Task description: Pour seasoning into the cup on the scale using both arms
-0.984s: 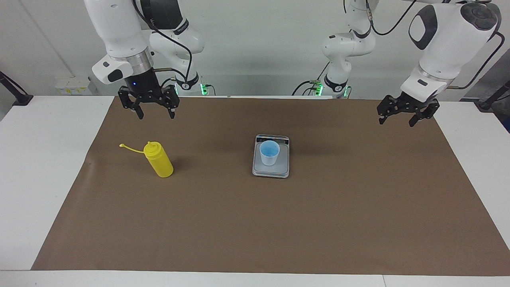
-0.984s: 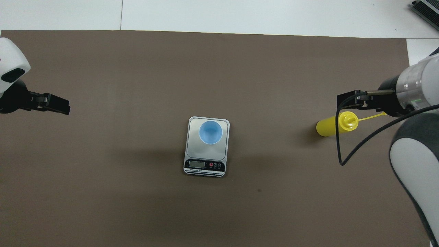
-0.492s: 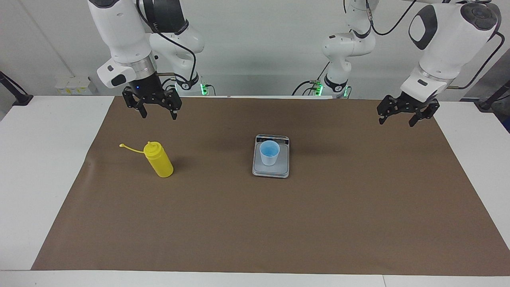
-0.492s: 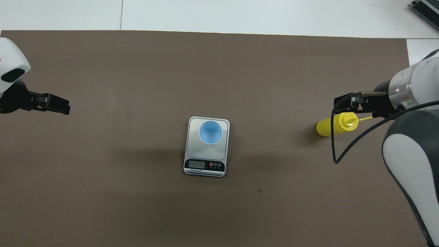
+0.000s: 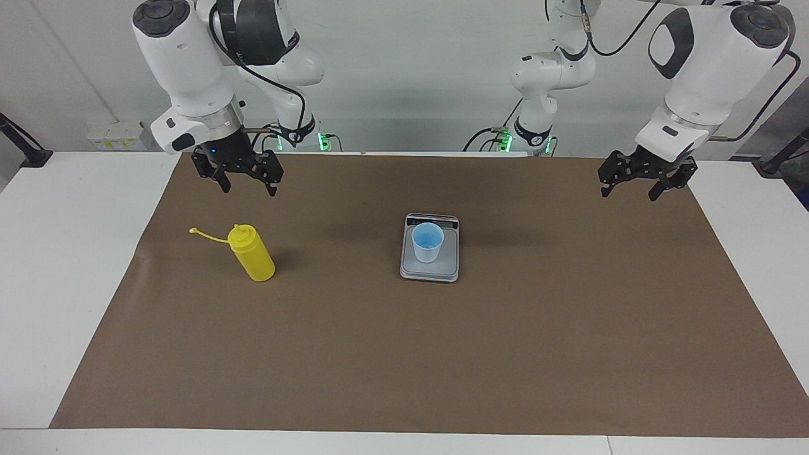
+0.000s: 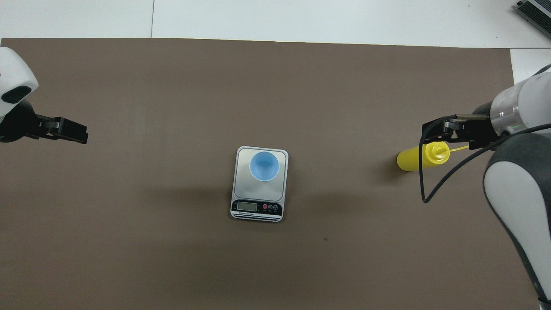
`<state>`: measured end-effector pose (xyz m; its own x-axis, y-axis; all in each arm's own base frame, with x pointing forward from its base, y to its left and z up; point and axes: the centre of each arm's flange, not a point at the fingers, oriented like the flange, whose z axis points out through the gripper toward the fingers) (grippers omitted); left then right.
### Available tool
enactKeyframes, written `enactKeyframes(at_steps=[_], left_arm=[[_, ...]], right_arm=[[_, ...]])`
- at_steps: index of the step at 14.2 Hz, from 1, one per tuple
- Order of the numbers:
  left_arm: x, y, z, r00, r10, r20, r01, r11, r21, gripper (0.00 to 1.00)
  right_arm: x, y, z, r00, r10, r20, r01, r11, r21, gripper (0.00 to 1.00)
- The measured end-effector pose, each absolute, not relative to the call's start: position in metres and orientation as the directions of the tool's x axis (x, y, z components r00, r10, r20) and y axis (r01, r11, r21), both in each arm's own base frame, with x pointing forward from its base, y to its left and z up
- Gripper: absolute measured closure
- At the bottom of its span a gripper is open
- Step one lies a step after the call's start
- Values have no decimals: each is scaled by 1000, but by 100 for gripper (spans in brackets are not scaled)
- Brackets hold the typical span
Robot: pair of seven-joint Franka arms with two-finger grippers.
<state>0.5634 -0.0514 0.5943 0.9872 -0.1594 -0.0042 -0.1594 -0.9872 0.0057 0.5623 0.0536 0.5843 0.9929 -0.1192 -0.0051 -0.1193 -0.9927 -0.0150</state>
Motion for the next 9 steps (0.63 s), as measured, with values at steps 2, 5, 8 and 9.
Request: enactKeyframes(at_steps=[2, 5, 8, 9], left_arm=[[563, -51, 594, 987, -159, -4, -159, -987, 6, 0], [563, -51, 594, 987, -159, -4, -159, -987, 6, 0], [563, -51, 594, 987, -159, -4, -159, -987, 6, 0], [563, -51, 594, 987, -159, -4, -159, -987, 6, 0]], right_arm=[[562, 54, 584, 993, -119, -7, -119, -993, -15, 0], [562, 54, 584, 993, -119, -8, -119, -993, -14, 0], [561, 54, 581, 994, -113, -15, -113, -994, -12, 0], [560, 54, 580, 995, -101, -16, -101, -995, -12, 0]])
